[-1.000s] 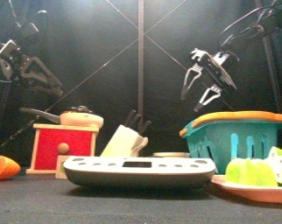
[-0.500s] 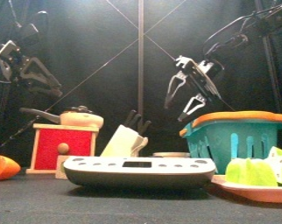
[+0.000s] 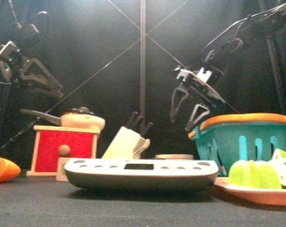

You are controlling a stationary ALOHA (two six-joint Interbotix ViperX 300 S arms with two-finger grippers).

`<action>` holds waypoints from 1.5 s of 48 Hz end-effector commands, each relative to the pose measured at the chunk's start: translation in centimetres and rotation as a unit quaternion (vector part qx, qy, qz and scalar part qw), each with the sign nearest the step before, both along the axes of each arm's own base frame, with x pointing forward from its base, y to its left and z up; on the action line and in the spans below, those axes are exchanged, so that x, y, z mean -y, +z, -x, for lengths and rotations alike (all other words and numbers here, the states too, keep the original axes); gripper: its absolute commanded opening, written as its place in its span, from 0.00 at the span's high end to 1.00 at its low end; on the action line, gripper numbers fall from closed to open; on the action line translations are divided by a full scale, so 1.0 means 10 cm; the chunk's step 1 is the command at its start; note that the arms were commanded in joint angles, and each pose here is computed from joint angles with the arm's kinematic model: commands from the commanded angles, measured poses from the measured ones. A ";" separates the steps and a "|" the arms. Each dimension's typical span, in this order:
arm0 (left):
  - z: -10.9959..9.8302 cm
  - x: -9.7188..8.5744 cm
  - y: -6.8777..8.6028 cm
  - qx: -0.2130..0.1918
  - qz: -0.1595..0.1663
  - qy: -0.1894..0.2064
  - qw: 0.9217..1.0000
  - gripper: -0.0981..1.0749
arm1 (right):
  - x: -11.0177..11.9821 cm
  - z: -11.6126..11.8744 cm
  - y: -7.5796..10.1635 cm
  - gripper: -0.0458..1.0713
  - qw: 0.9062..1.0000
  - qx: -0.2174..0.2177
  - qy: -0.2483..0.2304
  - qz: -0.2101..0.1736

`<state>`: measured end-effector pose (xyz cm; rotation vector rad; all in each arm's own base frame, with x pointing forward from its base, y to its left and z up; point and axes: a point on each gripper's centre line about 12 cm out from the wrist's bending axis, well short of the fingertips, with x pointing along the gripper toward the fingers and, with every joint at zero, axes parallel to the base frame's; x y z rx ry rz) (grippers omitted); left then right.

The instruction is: Grab pot

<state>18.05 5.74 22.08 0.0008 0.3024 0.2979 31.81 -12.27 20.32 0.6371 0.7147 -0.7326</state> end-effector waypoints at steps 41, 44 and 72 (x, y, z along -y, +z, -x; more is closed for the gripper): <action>-0.02 -0.01 0.05 0.007 -0.005 0.000 1.000 0.19 | 0.95 -0.18 0.54 0.10 0.992 -0.032 -0.108 0.057; -0.02 -0.01 0.05 0.007 -0.005 0.000 1.000 0.19 | 1.07 -0.21 0.53 0.10 0.991 -0.053 -0.104 0.063; -0.01 -0.01 0.03 0.004 -0.003 0.001 1.000 0.19 | 1.80 -0.13 0.10 0.12 0.989 -0.137 -0.052 -0.007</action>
